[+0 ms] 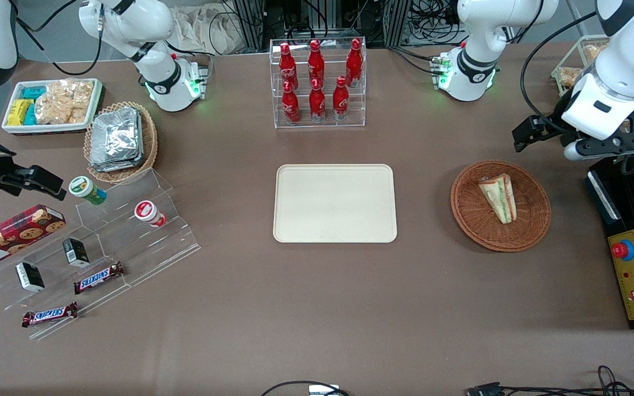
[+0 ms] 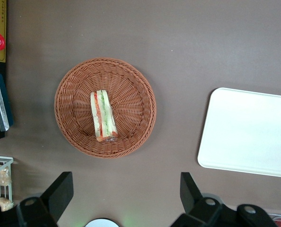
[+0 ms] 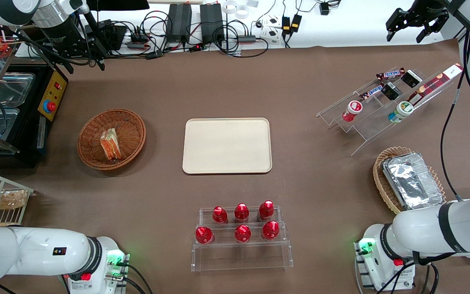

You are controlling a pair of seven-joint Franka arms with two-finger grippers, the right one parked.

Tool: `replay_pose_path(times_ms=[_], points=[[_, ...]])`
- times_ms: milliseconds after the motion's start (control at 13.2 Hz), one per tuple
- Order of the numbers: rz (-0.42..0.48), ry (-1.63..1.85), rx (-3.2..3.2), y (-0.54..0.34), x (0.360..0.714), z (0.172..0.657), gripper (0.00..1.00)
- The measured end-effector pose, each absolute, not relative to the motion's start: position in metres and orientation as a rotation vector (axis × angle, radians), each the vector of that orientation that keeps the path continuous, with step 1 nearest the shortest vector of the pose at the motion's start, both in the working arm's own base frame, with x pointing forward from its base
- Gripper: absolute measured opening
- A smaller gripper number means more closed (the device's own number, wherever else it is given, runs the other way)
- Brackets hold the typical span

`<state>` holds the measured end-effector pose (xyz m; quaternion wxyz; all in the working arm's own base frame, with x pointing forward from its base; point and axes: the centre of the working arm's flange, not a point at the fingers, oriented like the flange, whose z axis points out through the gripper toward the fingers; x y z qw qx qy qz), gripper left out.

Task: Place sandwich from basket to tray
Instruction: 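Lower the open left gripper over the wrapped sandwich in the basket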

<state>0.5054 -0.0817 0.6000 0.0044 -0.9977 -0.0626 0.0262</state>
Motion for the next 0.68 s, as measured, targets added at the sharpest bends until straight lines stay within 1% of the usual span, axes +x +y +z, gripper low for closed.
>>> replay_pose_path(times_ms=[454,605,681], points=[[0.089,-0.191,-3.122,-0.088,0.504,0.600,1.00],[0.115,-0.191,-3.118,-0.087,0.502,0.598,1.00],[0.145,-0.197,-3.112,-0.086,0.501,0.589,1.00]])
